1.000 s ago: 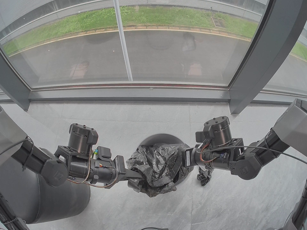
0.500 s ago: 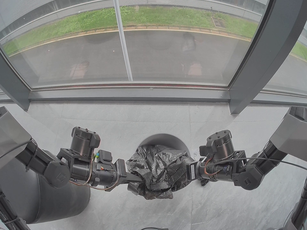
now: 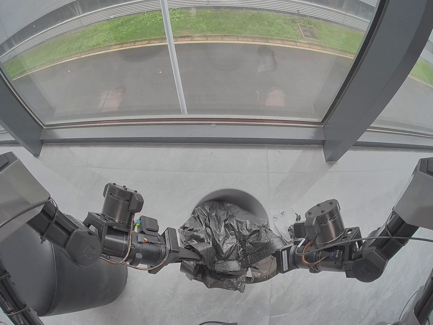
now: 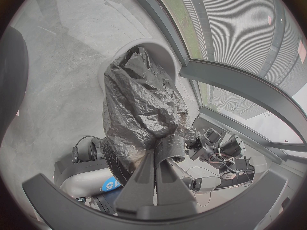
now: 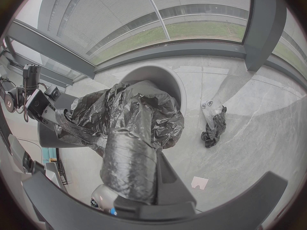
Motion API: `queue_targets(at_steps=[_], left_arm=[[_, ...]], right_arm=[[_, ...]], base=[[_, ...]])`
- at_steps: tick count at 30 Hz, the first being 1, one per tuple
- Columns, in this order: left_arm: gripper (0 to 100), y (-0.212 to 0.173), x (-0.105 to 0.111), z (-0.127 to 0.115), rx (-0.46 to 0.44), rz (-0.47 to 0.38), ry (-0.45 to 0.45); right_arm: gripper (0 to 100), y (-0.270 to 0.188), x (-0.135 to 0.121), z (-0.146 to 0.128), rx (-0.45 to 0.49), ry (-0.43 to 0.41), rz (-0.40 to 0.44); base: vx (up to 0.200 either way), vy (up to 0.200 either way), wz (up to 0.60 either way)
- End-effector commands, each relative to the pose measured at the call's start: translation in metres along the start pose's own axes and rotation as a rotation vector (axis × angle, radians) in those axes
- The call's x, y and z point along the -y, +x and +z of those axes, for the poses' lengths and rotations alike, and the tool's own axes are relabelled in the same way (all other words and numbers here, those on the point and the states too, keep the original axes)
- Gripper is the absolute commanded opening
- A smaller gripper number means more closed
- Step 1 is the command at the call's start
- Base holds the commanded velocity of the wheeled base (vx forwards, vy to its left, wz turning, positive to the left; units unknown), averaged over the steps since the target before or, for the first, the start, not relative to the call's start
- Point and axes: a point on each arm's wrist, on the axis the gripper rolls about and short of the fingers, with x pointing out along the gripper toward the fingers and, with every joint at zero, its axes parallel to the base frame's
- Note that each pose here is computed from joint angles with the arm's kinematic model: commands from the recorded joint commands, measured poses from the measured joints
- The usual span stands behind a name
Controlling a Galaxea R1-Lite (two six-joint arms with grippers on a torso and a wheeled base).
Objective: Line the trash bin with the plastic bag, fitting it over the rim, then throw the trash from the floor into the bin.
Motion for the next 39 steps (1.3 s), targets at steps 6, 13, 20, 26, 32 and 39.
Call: queue_targets(at_steps=[6,13,20,26,32,39], left_arm=[[0,0.005,-0.003,0.001,-0.009,0.007,-0.013],[0,0.012,-0.006,0.006,-0.012,0.013,-0.016],[0,0.014,-0.002,0.016,0.013,0.002,-0.004],[0,0.015,0.001,0.021,0.024,-0.006,0.002],[0,0.012,-0.002,0.026,0.04,-0.004,-0.006],[0,0.005,-0.005,0.035,0.073,-0.009,-0.015]], right_arm=[[0,0.005,0.005,-0.01,-0.018,0.008,-0.016],[0,0.021,0.013,-0.014,-0.008,0.012,-0.032],[0,0.026,0.027,-0.012,0.012,0.039,-0.061],[0,0.023,0.034,-0.015,0.003,0.036,-0.079],[0,0.024,0.035,-0.013,0.015,0.039,-0.081],[0,0.029,0.035,-0.012,0.05,0.039,-0.07]], base=[[0.0,0.0,0.0],[0.0,0.0,0.0],[0.0,0.0,0.0],[0.0,0.0,0.0],[0.0,0.0,0.0],[0.0,0.0,0.0]])
